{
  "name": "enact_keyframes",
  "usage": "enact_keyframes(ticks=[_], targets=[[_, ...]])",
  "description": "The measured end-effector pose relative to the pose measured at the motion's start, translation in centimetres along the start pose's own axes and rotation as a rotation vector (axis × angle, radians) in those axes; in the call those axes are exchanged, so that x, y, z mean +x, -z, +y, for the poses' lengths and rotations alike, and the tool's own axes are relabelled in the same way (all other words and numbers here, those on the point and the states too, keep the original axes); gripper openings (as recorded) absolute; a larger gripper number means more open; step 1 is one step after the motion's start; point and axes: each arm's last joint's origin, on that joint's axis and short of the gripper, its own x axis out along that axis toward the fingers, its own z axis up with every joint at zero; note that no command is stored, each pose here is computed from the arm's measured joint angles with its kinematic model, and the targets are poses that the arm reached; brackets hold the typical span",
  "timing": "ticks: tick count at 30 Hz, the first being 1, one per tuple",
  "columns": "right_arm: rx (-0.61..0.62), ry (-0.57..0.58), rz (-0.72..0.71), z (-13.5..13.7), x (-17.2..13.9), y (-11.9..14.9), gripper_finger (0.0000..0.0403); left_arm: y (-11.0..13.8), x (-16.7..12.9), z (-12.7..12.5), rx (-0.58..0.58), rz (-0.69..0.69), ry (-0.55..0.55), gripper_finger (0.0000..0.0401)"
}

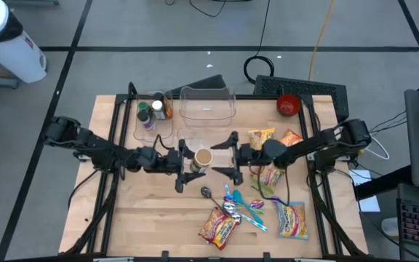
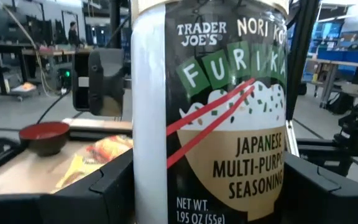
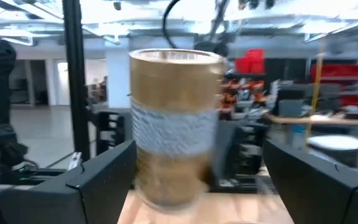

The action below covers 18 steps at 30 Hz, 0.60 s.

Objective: Pick & Place Food Item
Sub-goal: Put the gold seasoning bottle into the top left transparent bin

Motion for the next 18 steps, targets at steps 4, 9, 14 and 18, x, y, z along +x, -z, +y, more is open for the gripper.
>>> enact_keyframes(ticks=[4, 9, 14, 18], targets=[[0.026, -0.076, 0.014, 0.0, 1.8, -0.3, 0.0346, 0.1, 0.0, 0.2, -0.003, 0.009, -0.005, 0.0276], [0.024, -0.078, 0.016, 0.0, 4.3, -0.1, 0.0346, 0.0, 0.0, 0.1, 0.007, 0.002, 0.0, 0.0276], [0.051, -0.071, 0.049, -0.2, 6.5, 0.7, 0.0346, 0.1, 0.0, 0.1, 0.004, 0.008, -0.002, 0.0276], [0.051, -0.066, 0.056, -0.2, 6.9, 0.9, 0.0329, 0.2, 0.0, 0.1, 0.006, 0.022, -0.006, 0.0276]])
